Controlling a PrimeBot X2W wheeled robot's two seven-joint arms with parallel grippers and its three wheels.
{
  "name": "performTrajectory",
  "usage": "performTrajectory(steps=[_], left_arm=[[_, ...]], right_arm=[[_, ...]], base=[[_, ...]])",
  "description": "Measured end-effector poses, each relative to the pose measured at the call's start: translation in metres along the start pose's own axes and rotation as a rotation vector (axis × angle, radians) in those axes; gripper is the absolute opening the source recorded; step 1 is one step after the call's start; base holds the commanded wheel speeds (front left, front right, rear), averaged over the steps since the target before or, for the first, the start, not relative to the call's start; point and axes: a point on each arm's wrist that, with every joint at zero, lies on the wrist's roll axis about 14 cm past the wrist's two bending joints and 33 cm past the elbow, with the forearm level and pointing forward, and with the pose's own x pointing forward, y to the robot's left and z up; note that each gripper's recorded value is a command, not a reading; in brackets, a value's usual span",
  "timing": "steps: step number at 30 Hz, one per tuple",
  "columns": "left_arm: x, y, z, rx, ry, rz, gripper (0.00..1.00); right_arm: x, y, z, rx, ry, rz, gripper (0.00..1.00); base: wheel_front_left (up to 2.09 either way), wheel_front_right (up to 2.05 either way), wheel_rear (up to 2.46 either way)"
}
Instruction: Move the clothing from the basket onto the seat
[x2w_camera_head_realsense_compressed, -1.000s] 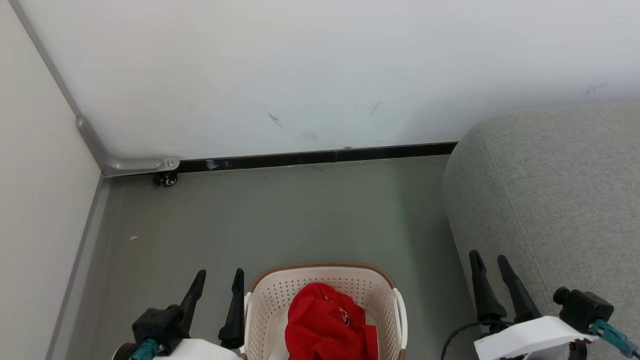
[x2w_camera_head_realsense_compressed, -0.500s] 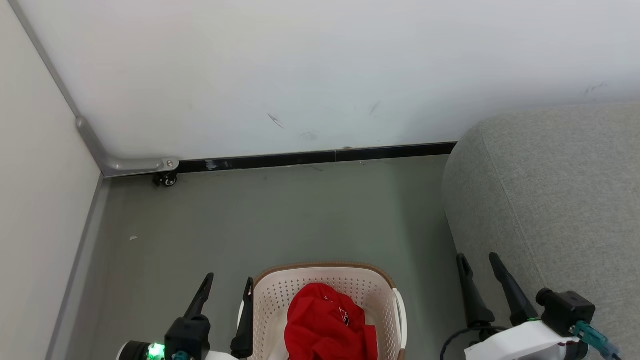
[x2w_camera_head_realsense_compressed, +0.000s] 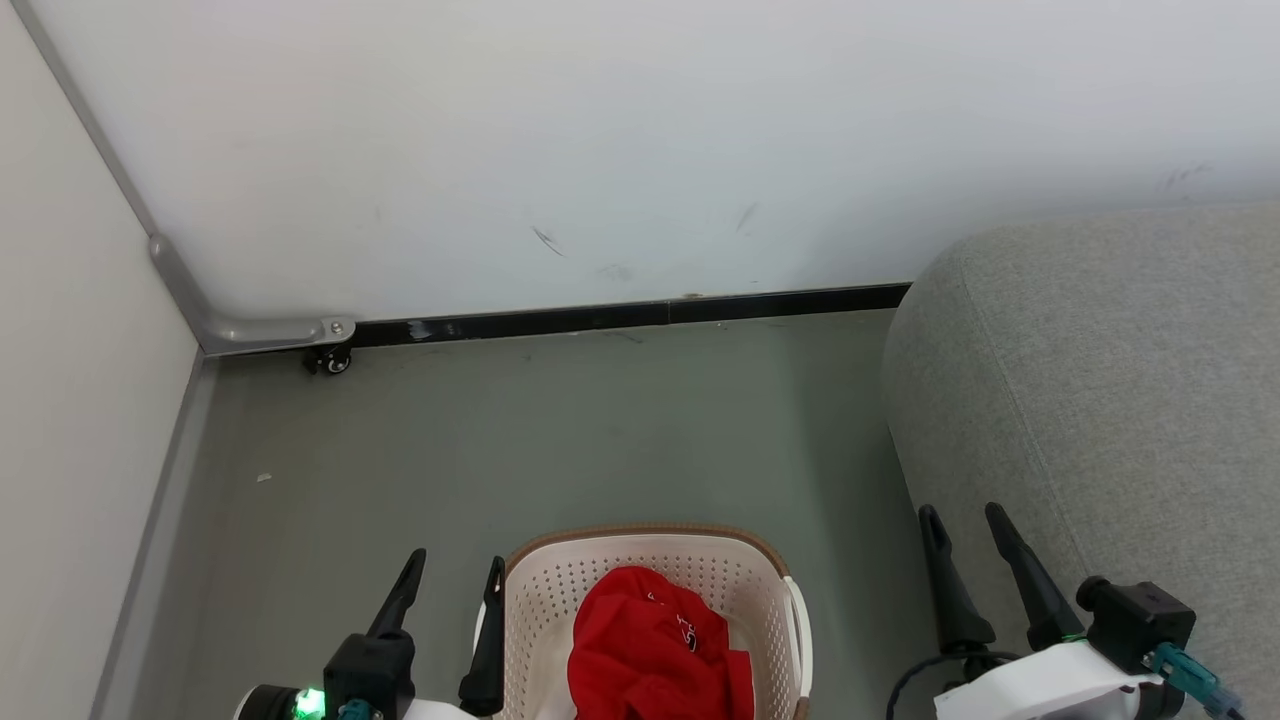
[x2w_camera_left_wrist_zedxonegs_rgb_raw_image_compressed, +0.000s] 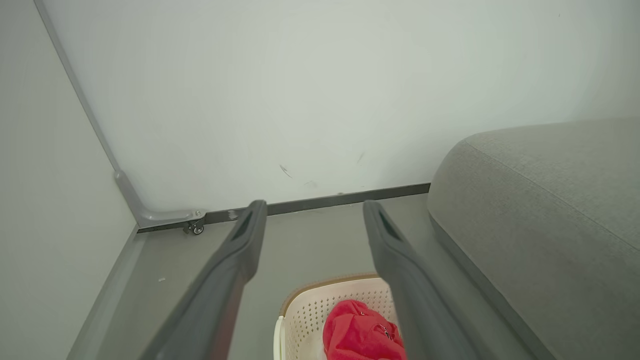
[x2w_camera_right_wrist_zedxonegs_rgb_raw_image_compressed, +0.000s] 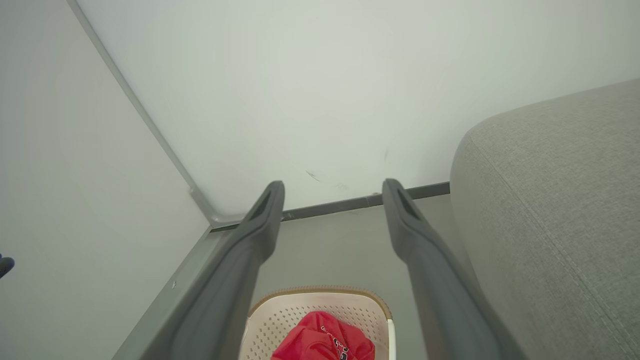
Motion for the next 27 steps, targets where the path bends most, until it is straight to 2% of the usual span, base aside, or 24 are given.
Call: performTrajectory(steps=[27], left_arm=[[0.004, 0.014, -0.004, -0.007, 0.016, 0.053, 1.0]], right_arm=[[-0.001, -0.009, 0.003, 0.003, -0.017, -0.027, 1.0]], base=[[0.0, 0.0, 0.0]])
